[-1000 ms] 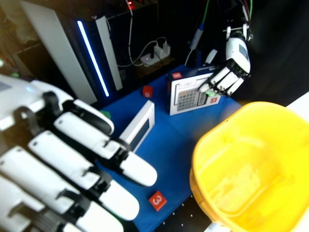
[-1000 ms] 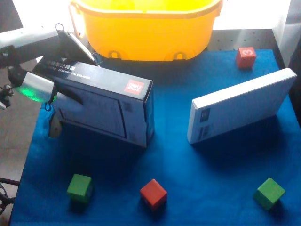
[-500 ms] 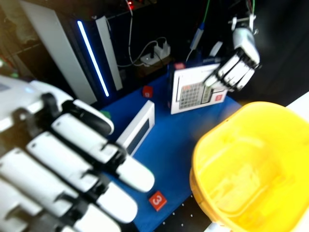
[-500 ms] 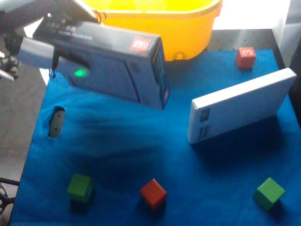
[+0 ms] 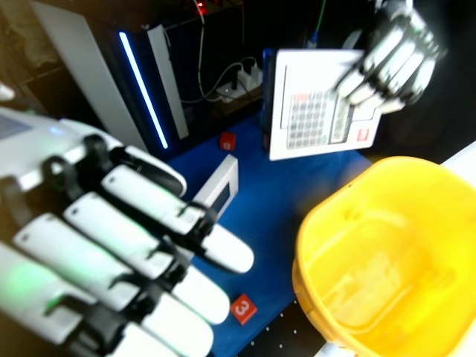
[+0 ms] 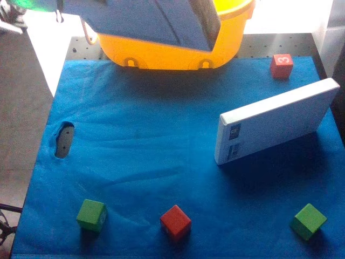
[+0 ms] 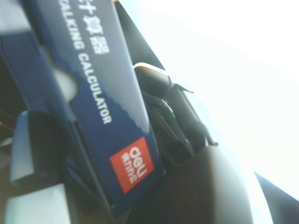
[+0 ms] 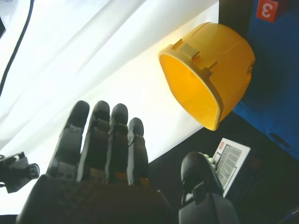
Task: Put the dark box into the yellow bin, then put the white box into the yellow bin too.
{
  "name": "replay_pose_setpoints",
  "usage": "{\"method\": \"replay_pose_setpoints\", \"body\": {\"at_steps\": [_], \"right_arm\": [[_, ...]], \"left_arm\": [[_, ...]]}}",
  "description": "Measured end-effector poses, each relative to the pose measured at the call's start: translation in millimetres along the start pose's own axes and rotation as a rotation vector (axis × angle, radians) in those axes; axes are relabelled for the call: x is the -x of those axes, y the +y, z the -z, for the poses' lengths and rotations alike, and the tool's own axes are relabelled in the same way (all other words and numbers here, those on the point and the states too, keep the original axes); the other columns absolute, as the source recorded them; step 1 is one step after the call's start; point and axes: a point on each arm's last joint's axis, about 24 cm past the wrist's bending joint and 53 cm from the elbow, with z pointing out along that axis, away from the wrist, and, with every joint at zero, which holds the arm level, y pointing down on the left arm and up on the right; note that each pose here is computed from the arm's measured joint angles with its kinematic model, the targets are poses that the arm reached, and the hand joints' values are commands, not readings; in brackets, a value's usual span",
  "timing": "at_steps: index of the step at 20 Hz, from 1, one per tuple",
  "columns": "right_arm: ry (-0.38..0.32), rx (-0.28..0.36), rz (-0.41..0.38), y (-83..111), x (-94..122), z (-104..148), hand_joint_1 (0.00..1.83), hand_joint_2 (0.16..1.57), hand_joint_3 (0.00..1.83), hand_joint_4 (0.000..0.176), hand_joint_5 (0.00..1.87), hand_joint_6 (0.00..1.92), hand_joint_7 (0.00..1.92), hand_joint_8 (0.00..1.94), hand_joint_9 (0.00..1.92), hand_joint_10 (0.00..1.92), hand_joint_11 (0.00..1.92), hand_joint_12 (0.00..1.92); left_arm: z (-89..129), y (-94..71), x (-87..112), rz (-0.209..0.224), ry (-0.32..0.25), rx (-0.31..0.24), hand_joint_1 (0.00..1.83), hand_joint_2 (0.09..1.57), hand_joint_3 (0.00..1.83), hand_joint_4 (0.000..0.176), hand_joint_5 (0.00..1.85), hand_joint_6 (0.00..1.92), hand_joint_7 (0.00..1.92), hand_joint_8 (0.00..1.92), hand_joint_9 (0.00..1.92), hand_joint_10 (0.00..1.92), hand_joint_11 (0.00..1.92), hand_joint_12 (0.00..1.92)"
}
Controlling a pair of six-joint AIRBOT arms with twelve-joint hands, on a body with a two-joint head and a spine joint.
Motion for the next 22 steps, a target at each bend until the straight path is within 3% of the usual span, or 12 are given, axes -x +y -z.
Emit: {"method": "replay_pose_setpoints", "body": {"at_steps": [3,4,5,7,9,10,11,13,16,17,20,22], "right_arm": [[0.001,0.012,-0.001,5.5,-1,-4,0.00,1.31,0.00,0.000,0.25,0.00,0.41,0.00,0.36,0.01,0.00,0.68],[0.001,0.018,-0.002,8.0,-2,-5,0.00,1.32,0.00,0.000,0.25,0.00,0.40,0.00,0.36,0.00,0.00,0.63],[0.000,0.020,-0.002,8.7,-2,-6,0.00,1.34,0.00,0.001,0.26,0.00,0.40,0.00,0.36,0.00,0.00,0.60],[-0.002,0.024,-0.002,10.4,-2,-8,0.00,1.34,0.00,0.000,0.24,0.00,0.38,0.00,0.35,0.00,0.00,0.57],[-0.004,0.029,-0.002,12.2,-2,-9,0.00,1.35,0.00,0.000,0.26,0.00,0.39,0.00,0.35,0.00,0.00,0.55],[-0.004,0.037,-0.003,15.9,-2,-11,0.01,1.33,0.00,0.000,0.26,0.00,0.35,0.00,0.34,0.00,0.00,0.53],[-0.003,0.040,-0.002,16.9,-3,-12,0.03,1.32,0.00,0.000,0.26,0.00,0.34,0.00,0.33,0.00,0.00,0.49],[0.011,0.071,-0.046,20.3,-26,-15,0.11,1.27,0.00,0.000,0.26,0.00,0.30,0.00,0.32,0.00,0.00,0.43],[0.074,0.049,-0.083,13.4,-57,-27,0.10,1.21,0.00,0.039,0.30,0.01,0.33,0.00,0.32,0.00,0.00,0.40],[0.050,0.065,-0.088,18.2,-51,-28,0.09,1.23,0.00,0.041,0.31,0.00,0.36,0.01,0.33,0.01,0.00,0.38],[0.006,0.105,-0.094,29.9,-41,-30,0.12,1.24,0.00,0.018,0.31,0.00,0.37,0.00,0.33,0.00,0.00,0.44],[0.008,0.110,-0.096,32.7,-43,-32,0.10,1.20,0.00,0.019,0.30,0.00,0.35,0.00,0.34,0.00,0.00,0.54]], "left_arm": [[-1,-0.3,22.1,-0.043,-0.068,0.004,1.23,1.11,0.00,0.000,1.06,0.87,0.89,1.10,0.78,0.69,0.55,1.30],[-2,1.0,34.4,-0.054,-0.097,0.007,1.35,1.07,0.00,0.000,1.05,0.79,1.08,0.85,0.95,0.99,0.68,1.24],[-2,2.4,48.7,-0.057,-0.139,0.016,1.28,1.05,0.00,0.000,1.06,0.73,1.15,0.82,1.01,0.79,0.75,1.22],[-3,1.6,66.8,-0.091,-0.196,0.023,1.20,1.04,0.00,0.000,1.13,0.72,1.11,1.11,1.08,1.28,0.90,1.60],[-5,4.7,69.1,-0.115,-0.206,0.034,1.20,1.02,0.00,0.000,1.21,0.55,0.93,1.15,0.94,1.29,0.84,1.66],[-8,10.3,67.9,-0.118,-0.207,0.047,1.19,1.00,0.00,0.000,1.26,0.50,0.95,1.76,1.04,1.80,1.06,1.87],[-10,14.4,67.5,-0.120,-0.208,0.055,1.16,0.98,0.00,0.016,1.30,0.44,1.14,1.89,1.24,1.90,1.28,1.91],[-15,28.4,70.3,-0.119,-0.223,0.085,1.17,0.96,0.00,0.000,1.37,0.31,1.47,1.92,1.64,1.92,1.69,1.92],[-21,39.9,69.8,-0.117,-0.229,0.108,1.24,1.08,0.01,0.000,1.05,0.69,0.98,1.35,0.89,1.84,0.86,1.92],[-22,41.5,68.9,-0.117,-0.229,0.109,1.20,1.04,0.00,0.000,1.14,0.67,1.00,1.75,1.11,1.91,1.13,1.92],[-29,48.4,72.4,-0.125,-0.249,0.109,1.21,0.99,0.00,0.000,1.27,0.46,1.06,1.48,1.25,1.90,1.32,1.92],[-34,47.9,69.5,-0.110,-0.252,0.100,1.22,0.98,0.00,0.000,1.33,0.35,1.04,1.78,1.34,1.92,1.45,1.92]]}}
